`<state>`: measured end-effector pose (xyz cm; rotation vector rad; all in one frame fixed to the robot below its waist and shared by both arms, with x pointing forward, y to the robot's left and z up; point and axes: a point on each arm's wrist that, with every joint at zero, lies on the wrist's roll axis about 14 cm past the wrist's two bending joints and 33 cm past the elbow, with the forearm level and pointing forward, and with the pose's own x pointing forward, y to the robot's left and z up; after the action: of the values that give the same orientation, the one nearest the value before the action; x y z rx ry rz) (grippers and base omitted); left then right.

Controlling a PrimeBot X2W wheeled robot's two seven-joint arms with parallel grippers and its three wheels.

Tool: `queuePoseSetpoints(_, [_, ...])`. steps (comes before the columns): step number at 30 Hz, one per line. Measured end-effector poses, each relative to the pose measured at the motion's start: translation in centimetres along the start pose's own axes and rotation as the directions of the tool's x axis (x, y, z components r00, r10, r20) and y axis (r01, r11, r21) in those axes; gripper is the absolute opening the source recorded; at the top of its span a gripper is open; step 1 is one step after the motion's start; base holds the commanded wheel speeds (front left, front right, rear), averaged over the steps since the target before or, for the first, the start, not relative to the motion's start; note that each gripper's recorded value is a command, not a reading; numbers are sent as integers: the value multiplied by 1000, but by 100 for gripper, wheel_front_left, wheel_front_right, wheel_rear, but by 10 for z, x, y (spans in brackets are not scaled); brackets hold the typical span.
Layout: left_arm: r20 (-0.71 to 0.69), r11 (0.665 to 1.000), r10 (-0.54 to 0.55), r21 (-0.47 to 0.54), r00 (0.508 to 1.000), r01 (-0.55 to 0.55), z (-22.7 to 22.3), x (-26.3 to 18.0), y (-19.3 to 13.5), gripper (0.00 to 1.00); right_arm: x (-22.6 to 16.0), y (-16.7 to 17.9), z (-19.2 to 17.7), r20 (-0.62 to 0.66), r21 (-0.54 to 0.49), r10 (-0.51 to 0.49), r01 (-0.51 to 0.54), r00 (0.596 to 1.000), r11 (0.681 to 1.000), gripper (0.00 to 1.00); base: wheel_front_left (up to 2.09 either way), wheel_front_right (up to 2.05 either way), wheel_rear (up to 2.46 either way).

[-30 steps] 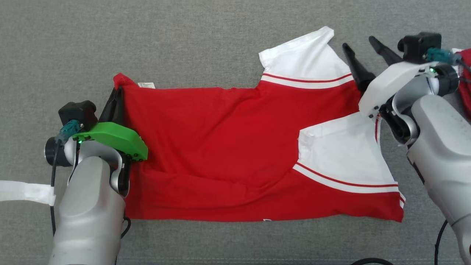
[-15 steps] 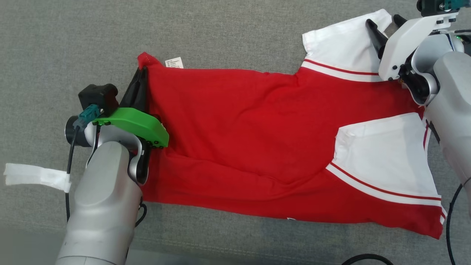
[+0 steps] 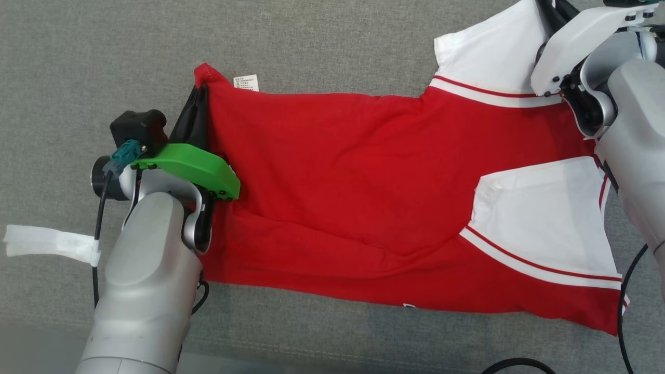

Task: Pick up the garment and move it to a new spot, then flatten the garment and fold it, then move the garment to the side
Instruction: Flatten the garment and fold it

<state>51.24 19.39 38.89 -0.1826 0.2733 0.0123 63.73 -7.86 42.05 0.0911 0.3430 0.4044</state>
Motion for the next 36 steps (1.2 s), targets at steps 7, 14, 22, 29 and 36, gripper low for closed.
queuePoseSetpoints(7, [47,1000,25,-18,999,-24,18,-14,5,0,-31,10,25,137,2,24,-25,990,1000,0,0,0,0])
queuePoseSetpoints(14, [68,999,33,-31,997,-31,23,-40,10,0,-78,24,45,232,-33,80,-74,969,997,0,0,0,0])
queuePoseSetpoints(22, [87,999,20,-50,996,-16,21,-73,5,0,-141,32,49,301,5,92,-97,949,995,0,0,0,0])
queuePoseSetpoints(29, [54,998,7,-67,998,-3,1,-97,-1,0,-185,41,10,267,61,74,-94,961,994,0,0,0,0])
queuePoseSetpoints(36, [-19,996,7,-91,1000,-9,-29,-112,-4,0,-201,43,-24,208,109,37,-61,977,992,0,0,0,0])
